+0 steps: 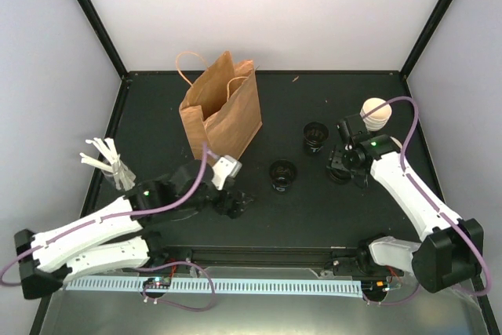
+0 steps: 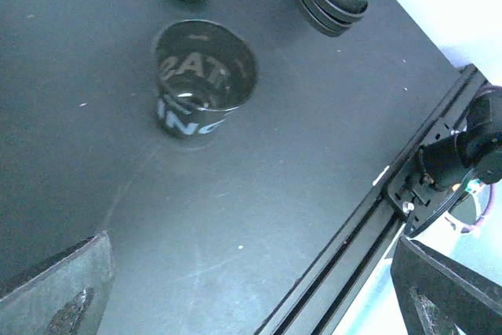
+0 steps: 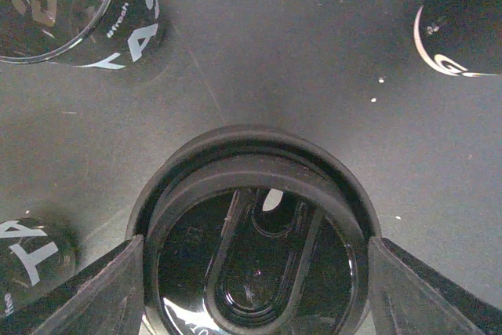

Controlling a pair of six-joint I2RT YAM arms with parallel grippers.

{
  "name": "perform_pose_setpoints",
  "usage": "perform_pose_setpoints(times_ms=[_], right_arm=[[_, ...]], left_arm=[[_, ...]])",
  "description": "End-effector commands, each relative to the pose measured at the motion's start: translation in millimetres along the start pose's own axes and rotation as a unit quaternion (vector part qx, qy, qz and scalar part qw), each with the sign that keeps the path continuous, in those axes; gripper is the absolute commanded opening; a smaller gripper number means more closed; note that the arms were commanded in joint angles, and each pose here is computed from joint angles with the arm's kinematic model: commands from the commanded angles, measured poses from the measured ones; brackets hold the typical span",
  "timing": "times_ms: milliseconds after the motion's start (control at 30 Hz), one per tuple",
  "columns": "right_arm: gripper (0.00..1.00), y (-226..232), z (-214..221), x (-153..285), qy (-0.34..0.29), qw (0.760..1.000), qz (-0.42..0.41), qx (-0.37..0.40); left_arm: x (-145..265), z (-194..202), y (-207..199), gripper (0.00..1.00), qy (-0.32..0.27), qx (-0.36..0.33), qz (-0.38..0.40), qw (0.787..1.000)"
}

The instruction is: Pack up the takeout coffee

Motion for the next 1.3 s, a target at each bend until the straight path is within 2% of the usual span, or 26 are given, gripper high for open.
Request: perform_pose_setpoints(times_ms=[0,267,433,700,833,933,1167,1267], right_arm=[[0.69,-7.2,-6.6,25.6,-0.024,0.999,-0.002,-0.028],[0.69,-8.0,-1.6,40.4,-0.034,0.998,-0.030,-0.054],[0.69,-9.4,4.2,43.4,-0.024,0.996,-0.036,-0.073],[0.69,-4.4,9.6,52.0,-0.013,0.990,-0.073,-0.117],[0.69,-1.9,11.5,50.7,0.003,0.989,-0.078,-0.125],[0.68,-3.6,10.5,51.9,0.010,0.989,-0.065,-0.130],[0.68,-5.8,4.9,60.2,-0.006,0.987,-0.063,-0.146],[0.68,-4.5,2.7,61.7,-0.008,0.986,-0.068,-0.149]], left_arm=[[-13.0,-32.2,-30.6,0.99,-0.062,-0.001,0.013,0.998],[-56.5,-51.2,-61.8,0.97,-0.056,-0.016,0.076,0.995],[-91.7,-61.7,-68.3,0.96,-0.038,0.000,0.078,0.996],[-153.4,-73.7,-73.7,0.96,0.026,-0.012,0.075,0.997],[-173.8,-84.1,-78.8,0.96,0.037,-0.022,0.077,0.996],[-184.7,-88.4,-79.7,0.92,0.035,-0.034,0.076,0.996],[-204.1,-87.4,-74.4,0.77,0.052,-0.036,0.086,0.994],[-208.7,-85.4,-74.5,0.76,0.058,-0.035,0.095,0.993]])
Point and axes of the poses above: each gripper's point midway between its finger pads, its own x axis back along the fingers, its own y axis along the line the jaws close on, z = x × y, the point moved 5 cm from there along x, back along the fingers, and after that the axes turned 5 degrees about x, right-handed, at the moved point
